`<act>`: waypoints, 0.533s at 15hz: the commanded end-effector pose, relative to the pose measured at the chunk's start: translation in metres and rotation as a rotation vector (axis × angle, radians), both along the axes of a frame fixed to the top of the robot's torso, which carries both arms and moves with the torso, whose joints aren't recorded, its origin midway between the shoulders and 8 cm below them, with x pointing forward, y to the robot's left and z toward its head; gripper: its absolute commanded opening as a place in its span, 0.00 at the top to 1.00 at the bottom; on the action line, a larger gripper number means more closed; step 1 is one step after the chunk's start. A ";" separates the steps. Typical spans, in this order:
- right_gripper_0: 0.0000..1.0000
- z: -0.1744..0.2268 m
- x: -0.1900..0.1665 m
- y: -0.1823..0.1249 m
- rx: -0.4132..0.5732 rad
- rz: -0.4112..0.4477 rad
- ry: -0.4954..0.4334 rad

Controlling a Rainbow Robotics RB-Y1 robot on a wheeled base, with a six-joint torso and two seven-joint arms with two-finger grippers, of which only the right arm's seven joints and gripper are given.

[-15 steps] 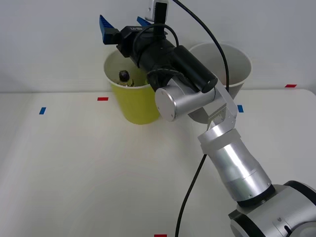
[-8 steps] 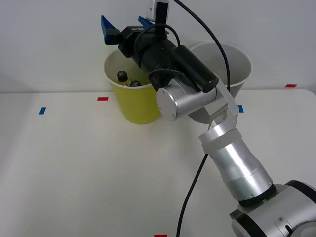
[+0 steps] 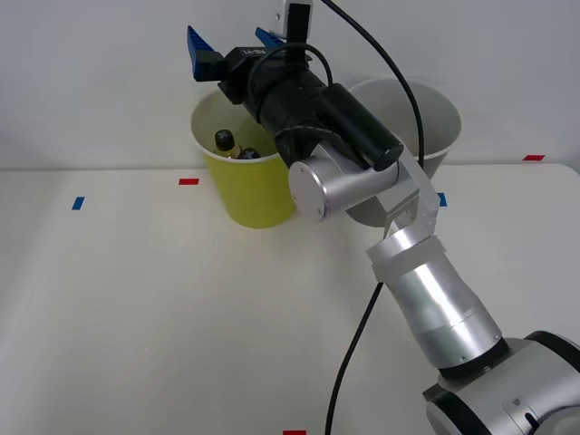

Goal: Put cans in the gray bin, plastic bottles in the light green bin

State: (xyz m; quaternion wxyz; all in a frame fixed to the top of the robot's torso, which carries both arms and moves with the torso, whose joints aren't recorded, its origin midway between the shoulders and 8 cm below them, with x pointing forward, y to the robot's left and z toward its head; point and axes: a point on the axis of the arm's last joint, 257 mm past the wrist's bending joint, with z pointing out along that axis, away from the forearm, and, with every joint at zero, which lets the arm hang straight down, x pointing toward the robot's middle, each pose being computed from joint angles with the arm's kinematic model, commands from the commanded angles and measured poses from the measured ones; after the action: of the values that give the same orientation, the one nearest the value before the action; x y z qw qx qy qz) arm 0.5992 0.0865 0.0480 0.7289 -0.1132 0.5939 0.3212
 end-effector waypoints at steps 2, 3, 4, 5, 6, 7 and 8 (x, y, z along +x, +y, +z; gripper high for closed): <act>0.00 0.009 0.001 -0.011 -0.022 -0.027 -0.060; 0.00 0.018 -0.001 -0.018 -0.022 -0.031 -0.081; 0.00 0.019 -0.001 -0.024 -0.029 -0.037 -0.090; 0.00 0.018 -0.003 -0.032 -0.031 -0.044 -0.098; 0.00 0.014 -0.009 -0.046 -0.024 -0.051 -0.100; 0.00 0.011 -0.019 -0.056 -0.017 -0.049 -0.105; 0.00 0.004 -0.028 -0.067 -0.015 -0.052 -0.104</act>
State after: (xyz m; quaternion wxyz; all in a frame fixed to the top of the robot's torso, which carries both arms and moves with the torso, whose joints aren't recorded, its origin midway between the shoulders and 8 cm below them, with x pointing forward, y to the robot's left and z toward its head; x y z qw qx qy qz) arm 0.5811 0.0321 0.0611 0.7668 -0.1211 0.5590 0.2913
